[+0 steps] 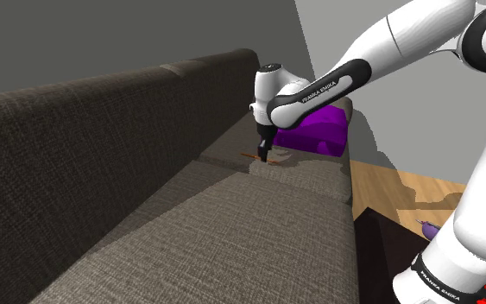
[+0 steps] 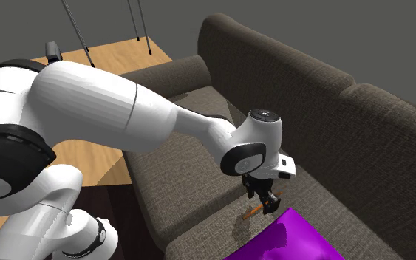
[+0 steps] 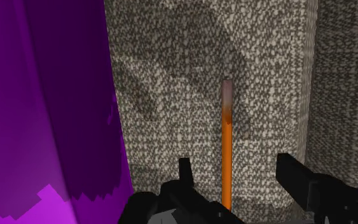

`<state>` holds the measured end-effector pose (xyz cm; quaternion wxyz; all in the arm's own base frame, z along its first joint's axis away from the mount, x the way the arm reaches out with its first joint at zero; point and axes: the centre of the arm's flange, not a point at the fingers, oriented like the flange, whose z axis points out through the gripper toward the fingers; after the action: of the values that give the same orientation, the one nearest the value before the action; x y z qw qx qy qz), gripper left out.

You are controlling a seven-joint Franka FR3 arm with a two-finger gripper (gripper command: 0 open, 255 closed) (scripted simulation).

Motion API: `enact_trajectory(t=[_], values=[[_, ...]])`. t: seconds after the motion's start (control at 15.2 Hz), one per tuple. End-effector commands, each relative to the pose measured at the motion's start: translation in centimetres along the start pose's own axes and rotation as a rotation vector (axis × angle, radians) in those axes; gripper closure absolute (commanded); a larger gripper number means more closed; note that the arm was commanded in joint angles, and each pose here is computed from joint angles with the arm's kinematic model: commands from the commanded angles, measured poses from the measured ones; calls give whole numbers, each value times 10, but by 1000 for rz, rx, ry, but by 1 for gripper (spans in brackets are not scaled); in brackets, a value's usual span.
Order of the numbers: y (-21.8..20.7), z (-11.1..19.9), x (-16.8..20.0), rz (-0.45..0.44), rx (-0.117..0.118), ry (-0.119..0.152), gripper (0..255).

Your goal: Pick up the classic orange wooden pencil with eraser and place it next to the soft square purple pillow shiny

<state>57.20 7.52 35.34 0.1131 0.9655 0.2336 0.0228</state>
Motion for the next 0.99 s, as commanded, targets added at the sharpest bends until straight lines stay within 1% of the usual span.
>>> enact_trajectory(t=[0.0, 0.2, 0.46, 0.92], values=[[0, 0, 0, 0, 0, 0, 0], [0, 0, 0, 0, 0, 0, 0], [0, -50, 0, 0, 0, 0, 0], [0, -50, 0, 0, 0, 0, 0]])
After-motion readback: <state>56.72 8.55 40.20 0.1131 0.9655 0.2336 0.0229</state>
